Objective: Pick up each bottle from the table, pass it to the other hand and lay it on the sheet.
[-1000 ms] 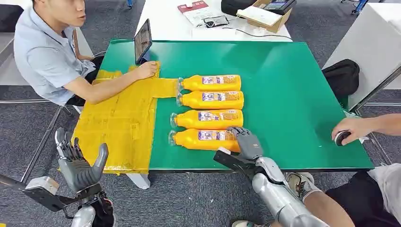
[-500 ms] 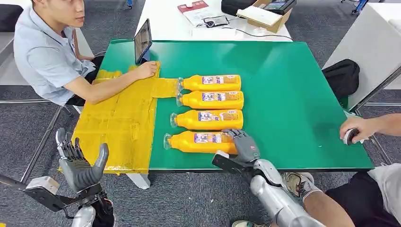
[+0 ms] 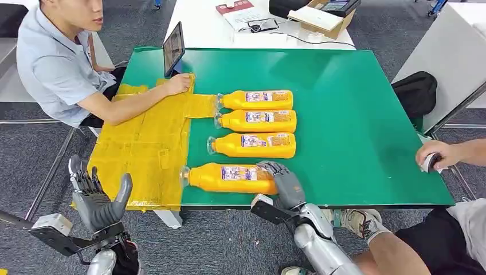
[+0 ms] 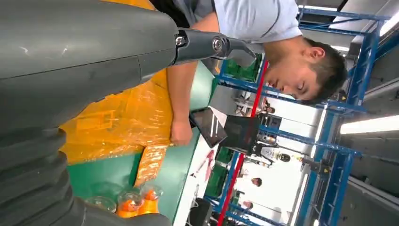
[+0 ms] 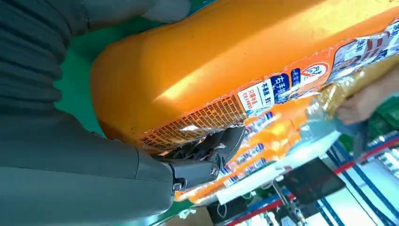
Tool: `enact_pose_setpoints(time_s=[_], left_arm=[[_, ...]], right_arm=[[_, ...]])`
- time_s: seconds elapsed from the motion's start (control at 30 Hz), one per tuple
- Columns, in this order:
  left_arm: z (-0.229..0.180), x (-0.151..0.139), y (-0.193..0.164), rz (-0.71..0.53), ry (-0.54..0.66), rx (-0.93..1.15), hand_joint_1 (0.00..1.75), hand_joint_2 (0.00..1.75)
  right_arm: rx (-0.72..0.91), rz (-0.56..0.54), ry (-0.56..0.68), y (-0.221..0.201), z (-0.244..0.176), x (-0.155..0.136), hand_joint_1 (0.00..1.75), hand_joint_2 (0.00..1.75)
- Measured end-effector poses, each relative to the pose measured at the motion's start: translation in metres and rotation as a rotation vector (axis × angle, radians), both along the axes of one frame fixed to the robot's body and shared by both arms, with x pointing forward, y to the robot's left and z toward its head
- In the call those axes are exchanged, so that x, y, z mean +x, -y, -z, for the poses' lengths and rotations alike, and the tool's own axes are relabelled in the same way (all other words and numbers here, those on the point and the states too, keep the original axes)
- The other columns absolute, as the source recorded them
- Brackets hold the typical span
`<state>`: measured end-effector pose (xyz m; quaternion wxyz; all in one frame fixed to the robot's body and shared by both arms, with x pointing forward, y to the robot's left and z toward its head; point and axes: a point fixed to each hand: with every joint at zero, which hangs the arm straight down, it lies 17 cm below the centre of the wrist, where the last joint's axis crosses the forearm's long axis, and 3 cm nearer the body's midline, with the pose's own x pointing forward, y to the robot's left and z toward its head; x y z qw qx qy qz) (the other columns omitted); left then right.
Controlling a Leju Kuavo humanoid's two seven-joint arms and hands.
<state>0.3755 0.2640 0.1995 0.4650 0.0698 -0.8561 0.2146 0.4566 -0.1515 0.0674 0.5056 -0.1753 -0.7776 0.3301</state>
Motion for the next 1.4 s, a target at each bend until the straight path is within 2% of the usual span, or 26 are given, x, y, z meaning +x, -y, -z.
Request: enact_pose_setpoints(time_s=[0.43,0.8,1.03,1.23,1.4], left_arm=[[0.001,0.001,0.008,-0.032,-0.024,0.029,0.00,1.75],[0.035,0.008,0.061,0.240,-0.044,-0.153,0.00,1.75],[0.062,0.005,0.110,0.438,-0.105,-0.291,0.00,1.75],[0.066,-0.001,0.139,0.527,-0.122,-0.291,0.00,1.75],[0.057,-0.006,0.153,0.575,-0.082,-0.266,0.00,1.75]], right_arm=[[0.046,0.039,0.065,0.005,-0.016,-0.009,1.75,1.75],[0.115,0.093,0.178,0.017,-0.045,-0.025,1.75,1.75],[0.172,0.124,0.270,0.022,-0.075,-0.033,1.75,1.75],[0.214,0.132,0.313,0.023,-0.094,-0.035,1.75,1.75],[0.237,0.067,0.299,0.003,-0.099,-0.035,1.75,1.75]])
